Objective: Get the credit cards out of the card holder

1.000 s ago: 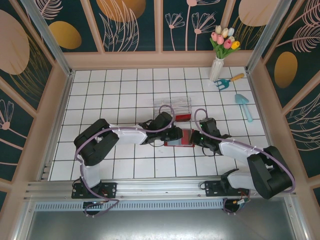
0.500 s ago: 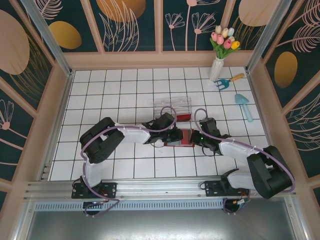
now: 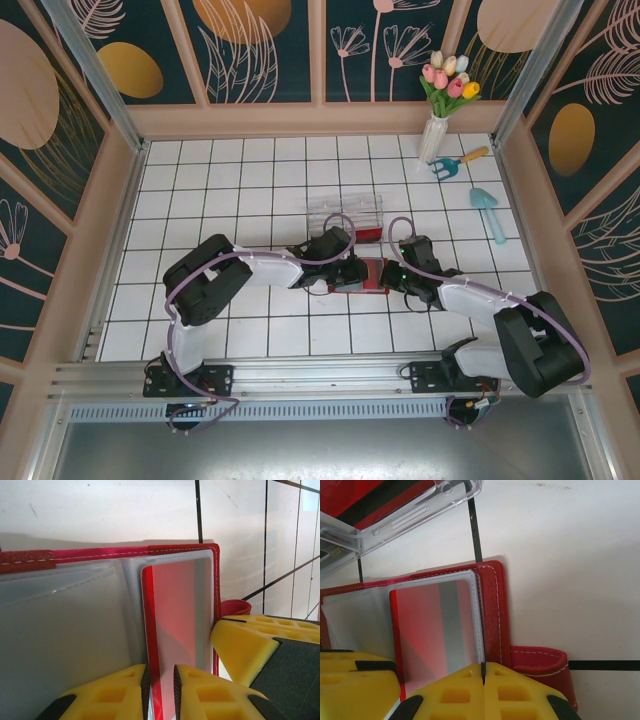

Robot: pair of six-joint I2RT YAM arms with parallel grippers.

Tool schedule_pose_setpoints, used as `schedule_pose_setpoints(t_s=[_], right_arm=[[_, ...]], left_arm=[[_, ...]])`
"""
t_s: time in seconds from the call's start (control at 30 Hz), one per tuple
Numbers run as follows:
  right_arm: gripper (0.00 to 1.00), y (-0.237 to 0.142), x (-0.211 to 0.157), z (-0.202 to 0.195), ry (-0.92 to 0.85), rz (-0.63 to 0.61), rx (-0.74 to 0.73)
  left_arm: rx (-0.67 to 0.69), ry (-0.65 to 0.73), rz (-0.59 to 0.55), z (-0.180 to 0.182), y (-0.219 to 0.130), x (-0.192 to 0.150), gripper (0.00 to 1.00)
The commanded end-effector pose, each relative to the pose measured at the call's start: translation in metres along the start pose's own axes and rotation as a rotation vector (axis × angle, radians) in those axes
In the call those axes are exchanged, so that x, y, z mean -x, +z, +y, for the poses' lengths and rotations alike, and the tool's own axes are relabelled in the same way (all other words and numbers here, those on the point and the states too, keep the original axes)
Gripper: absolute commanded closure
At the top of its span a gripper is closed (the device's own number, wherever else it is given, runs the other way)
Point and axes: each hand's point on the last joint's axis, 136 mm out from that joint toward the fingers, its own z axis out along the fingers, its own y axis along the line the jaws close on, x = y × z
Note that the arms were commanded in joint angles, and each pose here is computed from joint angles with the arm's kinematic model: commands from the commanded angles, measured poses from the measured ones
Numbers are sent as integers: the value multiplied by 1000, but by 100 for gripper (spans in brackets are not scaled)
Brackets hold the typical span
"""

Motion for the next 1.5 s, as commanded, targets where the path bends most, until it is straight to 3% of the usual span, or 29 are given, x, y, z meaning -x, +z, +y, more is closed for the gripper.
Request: schedule_pose_setpoints(t_s=[0.0,0.43,0.67,0.9,1.47], right_arm=[[95,1,-10,-1,-1,30,14],[95,2,-11,-2,4,33,17],[96,-2,-7,-3,2,16,-6],[99,-16,9,-1,-22,-42,-58],[100,9,-20,7,-40,85,-15]], left_arm=[[-20,-3,36,-4,8,-8,80],[-142,-10,36,-23,4,-9,82],[-6,-7,21,0,4,-7,82],[21,-7,21,6,4,-9,83],[-44,-8,25,-4,3,-10,82]])
